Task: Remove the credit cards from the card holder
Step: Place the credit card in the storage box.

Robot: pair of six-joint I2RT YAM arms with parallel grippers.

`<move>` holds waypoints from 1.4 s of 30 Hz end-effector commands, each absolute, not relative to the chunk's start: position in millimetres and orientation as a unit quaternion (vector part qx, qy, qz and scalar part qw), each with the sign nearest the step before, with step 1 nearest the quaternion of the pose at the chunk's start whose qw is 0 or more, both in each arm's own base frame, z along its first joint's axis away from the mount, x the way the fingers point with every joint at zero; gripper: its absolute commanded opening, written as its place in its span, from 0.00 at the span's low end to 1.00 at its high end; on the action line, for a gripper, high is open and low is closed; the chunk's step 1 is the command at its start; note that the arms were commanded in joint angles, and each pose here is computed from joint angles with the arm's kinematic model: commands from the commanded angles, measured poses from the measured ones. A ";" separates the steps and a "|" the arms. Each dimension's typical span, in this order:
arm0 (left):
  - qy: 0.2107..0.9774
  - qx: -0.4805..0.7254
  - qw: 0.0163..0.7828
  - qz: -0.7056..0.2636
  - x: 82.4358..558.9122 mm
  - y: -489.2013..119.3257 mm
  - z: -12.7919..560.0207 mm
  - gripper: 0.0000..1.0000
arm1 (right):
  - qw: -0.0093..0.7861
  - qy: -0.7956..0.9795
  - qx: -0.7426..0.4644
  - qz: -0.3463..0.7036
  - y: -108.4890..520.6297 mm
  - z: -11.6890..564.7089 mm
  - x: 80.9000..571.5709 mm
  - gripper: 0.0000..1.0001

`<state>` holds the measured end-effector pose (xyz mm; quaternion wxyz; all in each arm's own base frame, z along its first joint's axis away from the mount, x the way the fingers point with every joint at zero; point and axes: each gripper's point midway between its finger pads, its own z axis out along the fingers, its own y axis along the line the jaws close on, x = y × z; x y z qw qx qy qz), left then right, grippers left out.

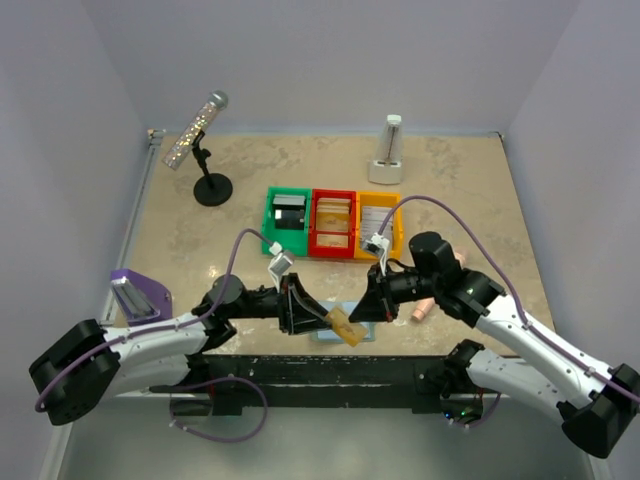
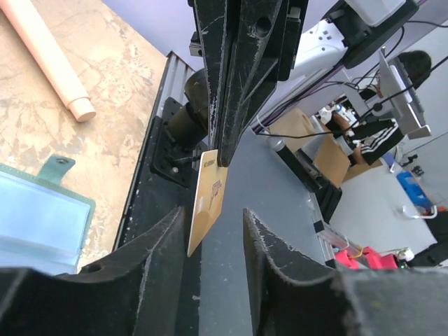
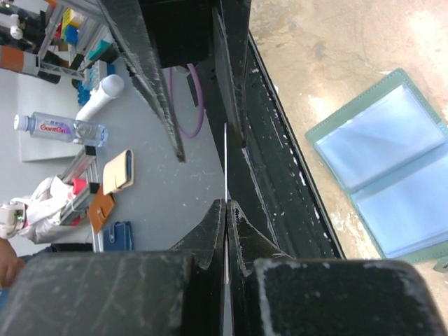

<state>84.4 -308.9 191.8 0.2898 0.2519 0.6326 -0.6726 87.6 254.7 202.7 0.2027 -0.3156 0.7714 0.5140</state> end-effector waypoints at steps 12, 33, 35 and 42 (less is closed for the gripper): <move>0.710 0.146 0.430 -0.539 143.5 -245.5 218.8 0.55 | 0.300 0.800 -0.338 0.395 250.4 242.5 148.2 0.00; 0.723 0.132 0.440 -0.516 134.1 -224.9 211.2 0.52 | 0.393 0.649 -0.623 0.188 271.2 238.1 283.7 0.00; 0.727 0.134 0.436 -0.514 132.8 -224.2 206.8 0.52 | 0.394 0.630 -0.640 0.197 270.5 236.3 290.2 0.00; 0.737 0.138 0.424 -0.507 131.1 -224.2 196.0 0.52 | 0.344 0.615 -0.688 0.174 267.1 210.5 324.5 0.00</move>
